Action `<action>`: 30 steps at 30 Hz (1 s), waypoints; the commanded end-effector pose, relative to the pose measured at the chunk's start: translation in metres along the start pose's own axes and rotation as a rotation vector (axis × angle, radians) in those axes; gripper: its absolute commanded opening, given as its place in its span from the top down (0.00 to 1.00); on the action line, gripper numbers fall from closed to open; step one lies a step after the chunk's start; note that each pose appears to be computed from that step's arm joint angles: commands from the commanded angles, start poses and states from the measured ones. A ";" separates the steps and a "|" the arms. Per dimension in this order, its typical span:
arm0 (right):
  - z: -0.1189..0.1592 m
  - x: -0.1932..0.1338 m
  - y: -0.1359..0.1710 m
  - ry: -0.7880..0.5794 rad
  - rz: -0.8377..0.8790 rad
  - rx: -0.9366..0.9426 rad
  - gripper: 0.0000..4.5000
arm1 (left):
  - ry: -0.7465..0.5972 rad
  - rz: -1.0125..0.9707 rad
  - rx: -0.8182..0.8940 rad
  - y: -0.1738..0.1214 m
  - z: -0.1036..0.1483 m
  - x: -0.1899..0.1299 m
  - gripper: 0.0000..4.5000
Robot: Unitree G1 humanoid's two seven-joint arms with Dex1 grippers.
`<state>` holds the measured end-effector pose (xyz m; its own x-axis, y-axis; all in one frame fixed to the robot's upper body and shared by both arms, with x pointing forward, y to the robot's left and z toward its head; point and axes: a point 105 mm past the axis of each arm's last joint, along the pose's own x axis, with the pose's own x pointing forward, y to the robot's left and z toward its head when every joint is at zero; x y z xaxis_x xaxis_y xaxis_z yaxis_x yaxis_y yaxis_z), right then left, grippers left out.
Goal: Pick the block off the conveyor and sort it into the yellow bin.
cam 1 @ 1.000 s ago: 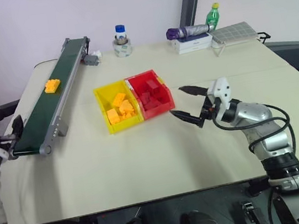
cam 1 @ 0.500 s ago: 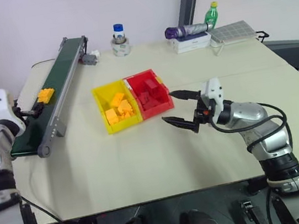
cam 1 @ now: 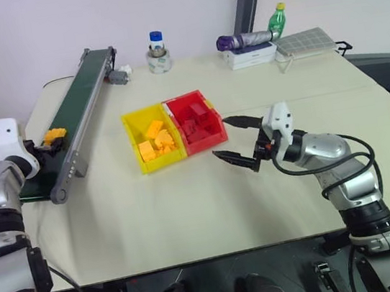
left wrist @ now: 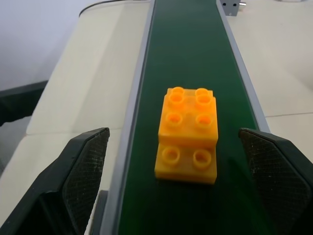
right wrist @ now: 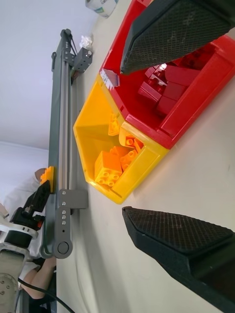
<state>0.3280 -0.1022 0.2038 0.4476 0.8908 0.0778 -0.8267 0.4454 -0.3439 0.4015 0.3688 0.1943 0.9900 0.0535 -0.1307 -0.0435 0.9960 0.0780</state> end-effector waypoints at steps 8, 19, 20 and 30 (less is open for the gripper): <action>0.013 -0.008 -0.007 -0.023 -0.034 -0.082 0.00 | -0.033 -0.019 -0.033 0.002 0.000 -0.010 0.65; 0.011 -0.010 -0.009 -0.022 -0.046 -0.089 0.00 | -0.275 -0.177 -0.074 -0.033 0.047 -0.034 0.70; 0.011 -0.010 -0.009 -0.023 -0.045 -0.090 0.00 | -0.295 -0.229 -0.058 -0.046 0.051 -0.038 0.70; 0.012 -0.009 -0.010 -0.028 -0.055 -0.108 0.00 | -0.272 -0.529 -0.004 -0.171 0.043 -0.028 0.70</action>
<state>0.3301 -0.1109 0.2048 0.4774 0.8744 0.0866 -0.7875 0.4695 -0.3993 0.3845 0.1986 0.2158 0.8704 -0.4861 0.0779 0.4851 0.8739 0.0330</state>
